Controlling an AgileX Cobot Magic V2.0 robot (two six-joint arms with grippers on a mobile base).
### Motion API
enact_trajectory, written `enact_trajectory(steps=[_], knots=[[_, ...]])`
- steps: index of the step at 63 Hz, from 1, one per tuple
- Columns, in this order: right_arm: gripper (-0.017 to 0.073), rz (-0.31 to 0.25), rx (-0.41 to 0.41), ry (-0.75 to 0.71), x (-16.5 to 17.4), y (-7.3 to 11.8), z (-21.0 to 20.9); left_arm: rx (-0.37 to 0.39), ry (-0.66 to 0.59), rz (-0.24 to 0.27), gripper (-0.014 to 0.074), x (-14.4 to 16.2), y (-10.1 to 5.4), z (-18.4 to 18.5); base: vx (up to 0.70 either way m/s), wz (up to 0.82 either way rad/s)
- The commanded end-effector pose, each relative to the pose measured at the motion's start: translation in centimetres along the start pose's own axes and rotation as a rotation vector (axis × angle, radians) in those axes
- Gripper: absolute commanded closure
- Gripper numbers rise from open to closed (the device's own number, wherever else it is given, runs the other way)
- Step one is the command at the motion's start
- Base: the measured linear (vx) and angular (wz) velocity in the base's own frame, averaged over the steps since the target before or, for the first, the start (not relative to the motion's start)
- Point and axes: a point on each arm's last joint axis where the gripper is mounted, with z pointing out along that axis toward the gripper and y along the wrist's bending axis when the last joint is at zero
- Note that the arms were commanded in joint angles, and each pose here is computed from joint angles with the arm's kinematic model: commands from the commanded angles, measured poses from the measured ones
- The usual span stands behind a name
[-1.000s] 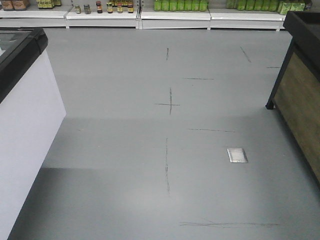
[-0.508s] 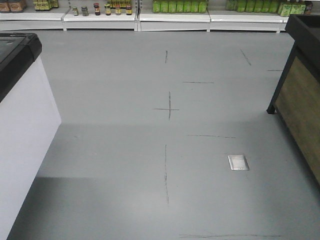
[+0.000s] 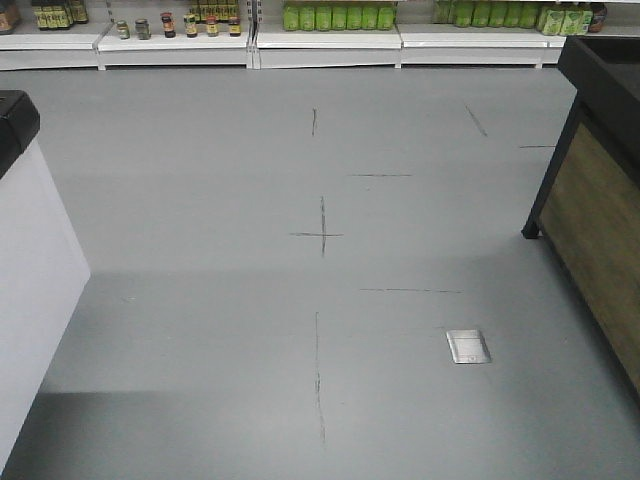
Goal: Pick three apples into basket with both arms
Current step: 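Drive the base forward along the aisle toward the produce tables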
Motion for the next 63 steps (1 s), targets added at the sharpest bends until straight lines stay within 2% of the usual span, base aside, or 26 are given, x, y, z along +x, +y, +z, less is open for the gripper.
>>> enact_trajectory(steps=[1, 63], knots=[[0.0564, -0.012, -0.013, -0.066, -0.26, 0.08, -0.04, 0.020, -0.111, -0.012, 0.0600, -1.59, -0.22, -0.29, 0.21, -0.07], [0.0564, -0.012, -0.013, -0.066, -0.26, 0.08, -0.04, 0.020, -0.111, -0.012, 0.0600, -1.59, -0.22, -0.29, 0.25, -0.11]])
